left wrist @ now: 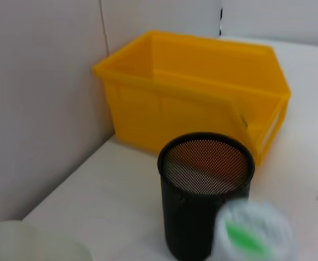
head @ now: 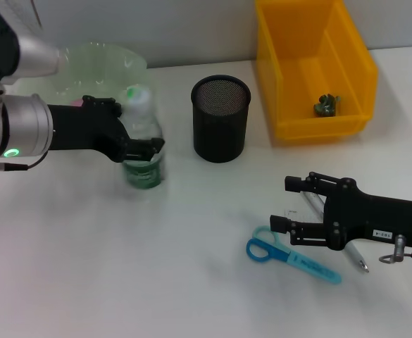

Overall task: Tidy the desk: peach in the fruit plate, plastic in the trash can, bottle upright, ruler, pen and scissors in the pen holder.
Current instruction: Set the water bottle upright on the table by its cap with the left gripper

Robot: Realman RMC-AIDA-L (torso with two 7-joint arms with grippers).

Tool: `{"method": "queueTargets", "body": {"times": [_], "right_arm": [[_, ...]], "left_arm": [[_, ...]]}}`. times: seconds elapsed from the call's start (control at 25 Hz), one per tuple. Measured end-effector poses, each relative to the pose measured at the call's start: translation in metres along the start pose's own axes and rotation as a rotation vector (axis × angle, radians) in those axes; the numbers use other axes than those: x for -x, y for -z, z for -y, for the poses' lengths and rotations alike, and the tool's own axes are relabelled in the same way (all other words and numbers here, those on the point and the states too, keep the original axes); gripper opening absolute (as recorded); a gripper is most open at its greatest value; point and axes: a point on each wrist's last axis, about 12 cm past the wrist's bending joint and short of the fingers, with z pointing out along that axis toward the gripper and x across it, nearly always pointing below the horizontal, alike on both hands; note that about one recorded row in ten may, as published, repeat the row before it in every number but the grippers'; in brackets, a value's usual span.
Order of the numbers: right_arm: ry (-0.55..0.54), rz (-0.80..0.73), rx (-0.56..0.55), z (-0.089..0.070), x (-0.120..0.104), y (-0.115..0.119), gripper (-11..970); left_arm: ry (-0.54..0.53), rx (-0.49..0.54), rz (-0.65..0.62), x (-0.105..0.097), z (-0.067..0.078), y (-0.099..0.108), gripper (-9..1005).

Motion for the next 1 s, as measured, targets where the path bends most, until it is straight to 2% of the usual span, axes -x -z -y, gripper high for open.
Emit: {"method": "queueTargets", "body": {"times": [0.44, 1.0], "right_arm": [[-0.009, -0.002, 0.005, 0.0, 0.001, -0.001, 842], [-0.009, -0.005, 0.011, 0.0, 0.001, -0.002, 842]], "left_arm": [[0.053, 0.028, 0.046, -0.018, -0.003, 0.004, 773], [0.061, 0.017, 0.058, -0.017, -0.002, 0.004, 776]]}}
